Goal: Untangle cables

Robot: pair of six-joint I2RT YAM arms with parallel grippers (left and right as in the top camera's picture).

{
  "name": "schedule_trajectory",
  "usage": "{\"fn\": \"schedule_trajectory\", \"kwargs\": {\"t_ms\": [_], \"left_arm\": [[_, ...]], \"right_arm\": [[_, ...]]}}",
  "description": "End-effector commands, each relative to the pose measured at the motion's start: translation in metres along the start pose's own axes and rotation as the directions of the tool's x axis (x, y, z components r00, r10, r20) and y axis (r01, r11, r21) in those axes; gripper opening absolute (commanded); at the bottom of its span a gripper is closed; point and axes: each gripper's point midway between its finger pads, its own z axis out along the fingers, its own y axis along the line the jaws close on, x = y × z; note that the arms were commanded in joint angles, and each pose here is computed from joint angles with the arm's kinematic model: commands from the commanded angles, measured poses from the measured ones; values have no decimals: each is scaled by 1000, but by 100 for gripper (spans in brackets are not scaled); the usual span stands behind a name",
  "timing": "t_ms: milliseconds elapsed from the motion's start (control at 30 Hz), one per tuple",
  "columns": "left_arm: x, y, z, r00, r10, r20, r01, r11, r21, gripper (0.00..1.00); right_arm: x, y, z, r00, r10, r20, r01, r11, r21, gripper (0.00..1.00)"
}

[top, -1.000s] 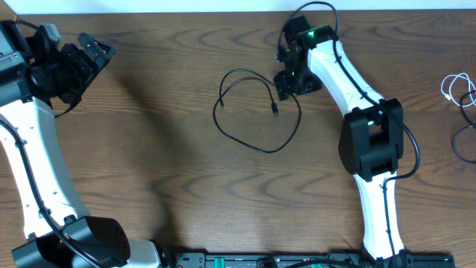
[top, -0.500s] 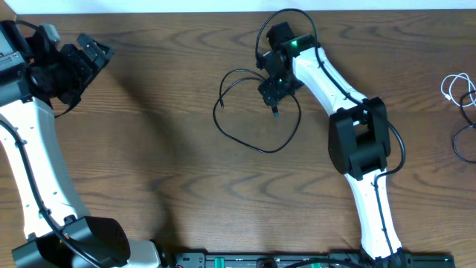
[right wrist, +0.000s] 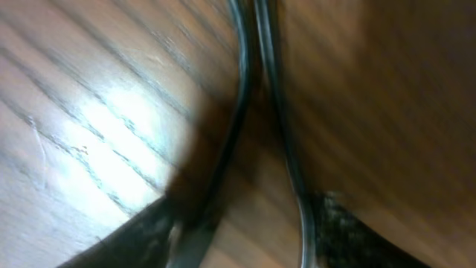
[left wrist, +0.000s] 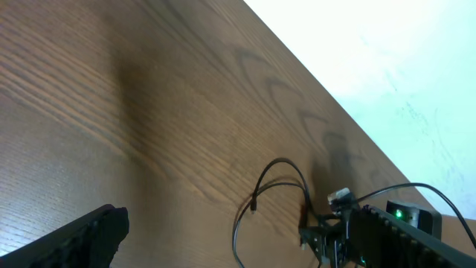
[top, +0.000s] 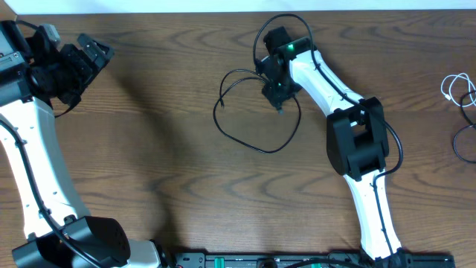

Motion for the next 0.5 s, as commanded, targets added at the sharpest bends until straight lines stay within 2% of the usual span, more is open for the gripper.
{"fn": "schedule_trajectory", "kwargs": {"t_ms": [0, 33, 67, 100, 200, 300, 467], "left_arm": [[0, 2, 0, 1000, 0, 2, 0, 1000, -10, 100], [0, 2, 0, 1000, 0, 2, 0, 1000, -10, 100], [0, 2, 0, 1000, 0, 2, 0, 1000, -10, 100], [0, 2, 0, 1000, 0, 2, 0, 1000, -10, 100], [0, 2, 0, 1000, 0, 2, 0, 1000, -10, 100], [0, 2, 0, 1000, 0, 2, 0, 1000, -10, 100], [0, 2, 0, 1000, 0, 2, 0, 1000, -10, 100]], "right_arm": [[37, 17, 35, 990, 9, -140, -16, 999, -49, 33], [39, 18, 35, 989, 17, -148, -25, 998, -49, 23], [41, 18, 35, 986, 43, -159, -51, 998, -48, 4], [42, 18, 35, 984, 67, -164, -75, 996, -44, 1], [43, 12, 32, 970, 174, -168, -180, 983, -25, 1], [42, 2, 19, 962, 221, -162, -228, 973, -29, 1], [33, -29, -40, 956, 282, -79, -284, 959, -19, 1]]}}
